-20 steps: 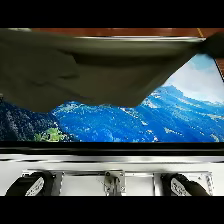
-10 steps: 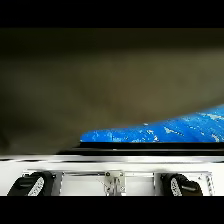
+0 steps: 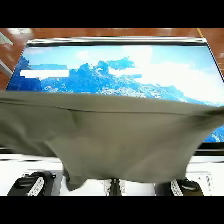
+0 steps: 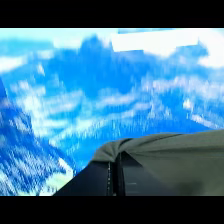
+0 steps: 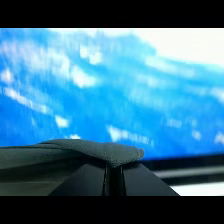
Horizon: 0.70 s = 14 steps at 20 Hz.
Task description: Fold the shirts.
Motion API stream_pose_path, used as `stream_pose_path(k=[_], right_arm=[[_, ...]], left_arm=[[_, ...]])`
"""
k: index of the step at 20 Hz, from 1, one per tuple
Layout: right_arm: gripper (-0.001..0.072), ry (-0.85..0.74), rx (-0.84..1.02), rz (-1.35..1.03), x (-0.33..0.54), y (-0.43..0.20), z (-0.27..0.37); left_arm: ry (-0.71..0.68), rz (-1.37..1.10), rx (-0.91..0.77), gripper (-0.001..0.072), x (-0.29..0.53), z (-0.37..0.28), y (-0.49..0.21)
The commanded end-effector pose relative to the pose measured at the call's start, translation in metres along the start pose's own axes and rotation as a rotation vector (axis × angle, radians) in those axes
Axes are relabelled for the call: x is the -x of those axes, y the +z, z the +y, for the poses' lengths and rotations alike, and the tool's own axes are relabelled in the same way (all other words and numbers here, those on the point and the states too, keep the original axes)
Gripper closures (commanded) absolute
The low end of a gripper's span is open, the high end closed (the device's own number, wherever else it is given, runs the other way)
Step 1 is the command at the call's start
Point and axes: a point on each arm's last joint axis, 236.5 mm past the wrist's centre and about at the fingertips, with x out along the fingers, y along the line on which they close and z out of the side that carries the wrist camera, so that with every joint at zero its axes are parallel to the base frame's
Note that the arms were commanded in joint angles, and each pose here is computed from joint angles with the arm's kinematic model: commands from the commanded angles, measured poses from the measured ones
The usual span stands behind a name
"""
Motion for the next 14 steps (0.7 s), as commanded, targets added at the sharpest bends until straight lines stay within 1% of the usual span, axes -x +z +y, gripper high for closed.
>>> stream_pose_path(k=[1, 3, 5, 6, 8, 10, 12, 14], right_arm=[[0.0653, 0.014, 0.021, 0.218, -0.112, -0.039, -0.003], [0.0653, 0.04, 0.002, 0.115, -0.171, -0.01, 0.001], [0.0653, 0.111, -0.056, -0.017, -0.217, 0.035, 0.015], [0.0653, 0.152, -0.083, -0.065, -0.24, 0.053, 0.026], [0.0653, 0.184, -0.034, -0.115, -0.284, 0.071, 0.049], [0.0652, 0.193, 0.066, -0.177, -0.329, 0.085, 0.078], [0.0651, 0.175, 0.065, -0.281, -0.364, 0.104, 0.091], [0.0651, 0.132, 0.031, -0.422, -0.391, 0.128, 0.09]], left_arm=[[-0.018, 0.249, 0.087, 0.0659, -0.095, 0.022, -0.057], [-0.072, 0.297, 0.147, 0.066, -0.156, 0.026, -0.066], [-0.196, 0.298, 0.164, 0.0659, -0.215, 0.015, -0.063], [-0.235, 0.296, 0.196, 0.0659, -0.243, 0.013, -0.06], [-0.228, 0.261, 0.252, 0.066, -0.295, 0.027, -0.056], [-0.18, 0.238, 0.297, 0.0659, -0.339, 0.048, -0.06], [-0.142, 0.226, 0.327, 0.0659, -0.37, 0.063, -0.068], [-0.103, 0.188, 0.342, 0.0658, -0.398, 0.075, -0.07]])
